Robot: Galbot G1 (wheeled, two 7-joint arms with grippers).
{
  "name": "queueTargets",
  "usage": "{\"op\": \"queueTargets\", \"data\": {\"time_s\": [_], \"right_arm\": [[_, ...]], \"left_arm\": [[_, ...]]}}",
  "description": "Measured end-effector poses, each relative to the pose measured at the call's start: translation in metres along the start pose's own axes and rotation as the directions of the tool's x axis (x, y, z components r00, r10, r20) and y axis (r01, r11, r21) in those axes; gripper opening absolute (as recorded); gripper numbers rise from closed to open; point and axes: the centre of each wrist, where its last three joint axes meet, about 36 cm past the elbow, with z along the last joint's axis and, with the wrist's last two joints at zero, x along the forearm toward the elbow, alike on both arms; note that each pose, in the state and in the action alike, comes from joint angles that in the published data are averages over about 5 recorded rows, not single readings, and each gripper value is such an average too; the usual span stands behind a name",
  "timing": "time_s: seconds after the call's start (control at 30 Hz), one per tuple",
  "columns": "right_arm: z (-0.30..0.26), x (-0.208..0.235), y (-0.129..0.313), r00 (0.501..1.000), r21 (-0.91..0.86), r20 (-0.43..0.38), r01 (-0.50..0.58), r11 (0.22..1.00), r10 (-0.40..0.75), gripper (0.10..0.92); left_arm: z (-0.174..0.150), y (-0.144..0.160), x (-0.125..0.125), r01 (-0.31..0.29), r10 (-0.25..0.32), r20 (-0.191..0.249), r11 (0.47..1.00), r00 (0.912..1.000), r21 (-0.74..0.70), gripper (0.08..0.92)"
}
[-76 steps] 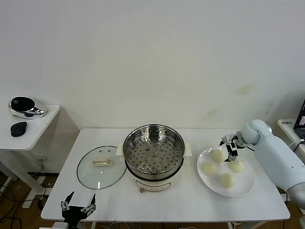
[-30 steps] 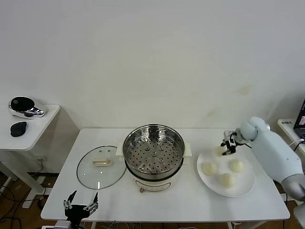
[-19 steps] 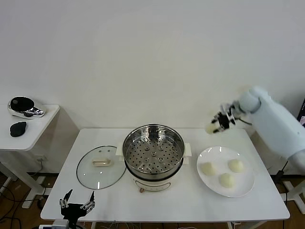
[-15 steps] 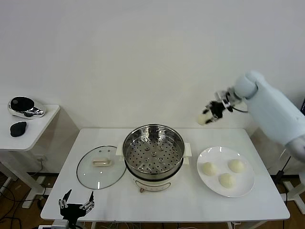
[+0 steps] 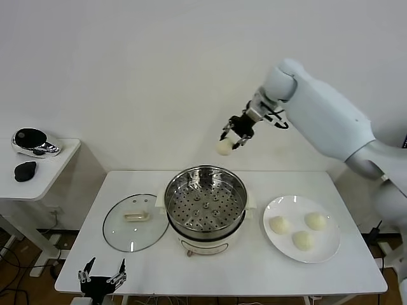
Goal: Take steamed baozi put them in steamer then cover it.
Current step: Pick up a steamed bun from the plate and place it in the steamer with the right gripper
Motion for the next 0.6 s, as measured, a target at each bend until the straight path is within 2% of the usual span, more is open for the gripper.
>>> {"op": "queueTargets", "data": {"time_s": [0.23, 0.6], "right_arm": [[-0.013, -0.036, -0.018, 0.999, 0.110, 0.009, 0.038, 0.993, -0.039, 0.458], [-0.021, -0.089, -0.018, 0.993, 0.165, 0.012, 0.112, 0.980, -0.116, 0.458]], "left_arm": [[-0.003, 0.000, 0.006, 0.006, -0.006, 0.003, 1.000, 1.0000, 0.004, 0.823], [-0.008, -0.003, 0.012, -0.007, 0.007, 0.008, 1.000, 0.9999, 0.030, 0.823]]}}
